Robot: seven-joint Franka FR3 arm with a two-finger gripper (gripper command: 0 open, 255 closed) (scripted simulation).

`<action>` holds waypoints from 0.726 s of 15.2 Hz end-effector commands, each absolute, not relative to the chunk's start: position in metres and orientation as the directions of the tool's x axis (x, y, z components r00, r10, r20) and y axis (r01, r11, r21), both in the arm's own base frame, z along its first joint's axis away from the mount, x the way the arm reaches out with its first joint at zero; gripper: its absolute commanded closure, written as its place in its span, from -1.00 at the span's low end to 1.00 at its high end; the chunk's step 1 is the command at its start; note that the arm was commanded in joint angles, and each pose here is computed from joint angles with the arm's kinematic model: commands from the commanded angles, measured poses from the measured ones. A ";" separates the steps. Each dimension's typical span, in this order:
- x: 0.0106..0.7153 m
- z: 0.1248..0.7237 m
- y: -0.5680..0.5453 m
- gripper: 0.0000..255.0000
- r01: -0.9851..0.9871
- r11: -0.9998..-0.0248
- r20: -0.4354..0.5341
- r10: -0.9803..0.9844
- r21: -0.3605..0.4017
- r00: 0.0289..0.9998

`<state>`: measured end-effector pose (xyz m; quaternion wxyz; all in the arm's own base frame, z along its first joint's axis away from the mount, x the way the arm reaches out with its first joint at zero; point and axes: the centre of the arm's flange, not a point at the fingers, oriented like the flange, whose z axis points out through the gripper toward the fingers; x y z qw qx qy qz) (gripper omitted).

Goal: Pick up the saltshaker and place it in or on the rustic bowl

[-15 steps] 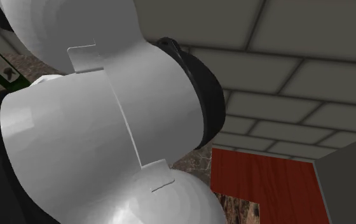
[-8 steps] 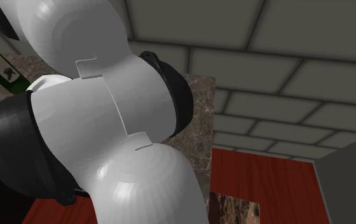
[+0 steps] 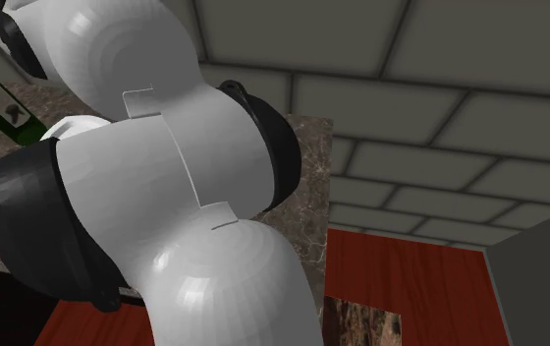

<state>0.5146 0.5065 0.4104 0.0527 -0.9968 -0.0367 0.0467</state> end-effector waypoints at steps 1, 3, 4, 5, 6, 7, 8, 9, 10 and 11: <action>0.514 0.399 0.507 1.00 0.068 -0.992 -0.089 0.078 -0.109 0.993; 0.514 0.389 0.507 1.00 0.068 -0.992 -0.089 0.078 -0.109 0.993; 0.514 0.389 0.507 1.00 0.068 -0.992 -0.089 0.078 -0.109 0.993; 0.514 0.389 0.507 1.00 0.068 -0.992 -0.089 0.078 -0.109 0.993; 0.514 0.389 0.507 1.00 0.068 -0.992 -0.089 0.078 -0.109 0.993; 0.514 0.389 0.507 1.00 0.068 -0.992 -0.089 0.078 -0.109 0.993; 0.514 0.389 0.507 1.00 0.068 -0.992 -0.089 0.078 -0.109 0.993; 0.514 0.389 0.507 1.00 0.068 -0.992 -0.089 0.078 -0.109 0.993; 0.514 0.389 0.507 1.00 0.068 -0.992 -0.089 0.078 -0.109 0.993; 0.514 0.389 0.507 1.00 0.068 -0.992 -0.089 0.078 -0.109 0.993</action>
